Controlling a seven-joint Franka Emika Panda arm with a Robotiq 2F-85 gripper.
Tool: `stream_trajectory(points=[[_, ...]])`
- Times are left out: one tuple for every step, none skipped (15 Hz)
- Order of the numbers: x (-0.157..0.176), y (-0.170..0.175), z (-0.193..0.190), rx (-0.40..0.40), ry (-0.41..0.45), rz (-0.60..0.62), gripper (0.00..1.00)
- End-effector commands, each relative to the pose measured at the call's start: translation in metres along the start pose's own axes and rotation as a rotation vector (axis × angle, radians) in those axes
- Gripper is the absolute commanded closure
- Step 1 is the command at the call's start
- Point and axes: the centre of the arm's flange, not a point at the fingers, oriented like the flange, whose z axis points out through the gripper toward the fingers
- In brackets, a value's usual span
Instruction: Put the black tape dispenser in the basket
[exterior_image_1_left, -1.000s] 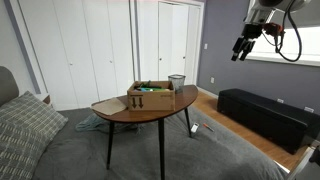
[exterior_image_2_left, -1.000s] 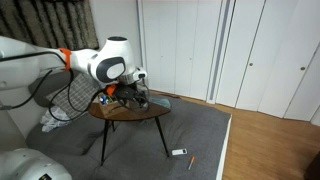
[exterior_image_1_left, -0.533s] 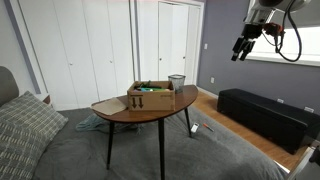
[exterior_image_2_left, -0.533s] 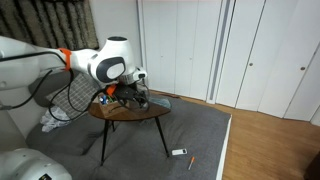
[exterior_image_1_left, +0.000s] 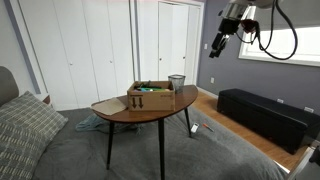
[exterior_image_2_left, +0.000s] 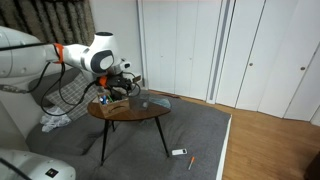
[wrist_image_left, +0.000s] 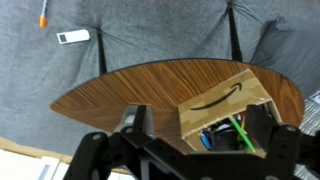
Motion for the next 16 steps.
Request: stream_trajectory(points=[[0.082,-0.039,0.021,0.080,0.038,-0.185,0.00],[0.095,-0.051,0.027,0.105,0.051,-0.235,0.00],[0.109,-0.060,0.035,0.122,0.064,-0.288,0.00],[0.120,-0.067,0.041,0.144,0.079,-0.339,0.00],[0.130,-0.073,0.047,0.175,0.096,-0.381,0.00],[0.141,-0.080,0.054,0.198,0.126,-0.421,0.00],[0.149,-0.087,0.059,0.223,0.144,-0.464,0.00],[0.157,-0.097,0.068,0.247,0.152,-0.512,0.00],[0.162,-0.104,0.074,0.273,0.150,-0.562,0.00],[0.136,-0.098,0.065,0.220,0.131,-0.484,0.00],[0.142,-0.105,0.071,0.236,0.136,-0.517,0.00],[0.147,-0.109,0.076,0.245,0.137,-0.534,0.00],[0.150,-0.111,0.079,0.248,0.137,-0.542,0.00],[0.152,-0.111,0.079,0.249,0.137,-0.546,0.00],[0.152,-0.110,0.079,0.248,0.139,-0.548,0.00],[0.153,-0.110,0.078,0.247,0.141,-0.549,0.00]])
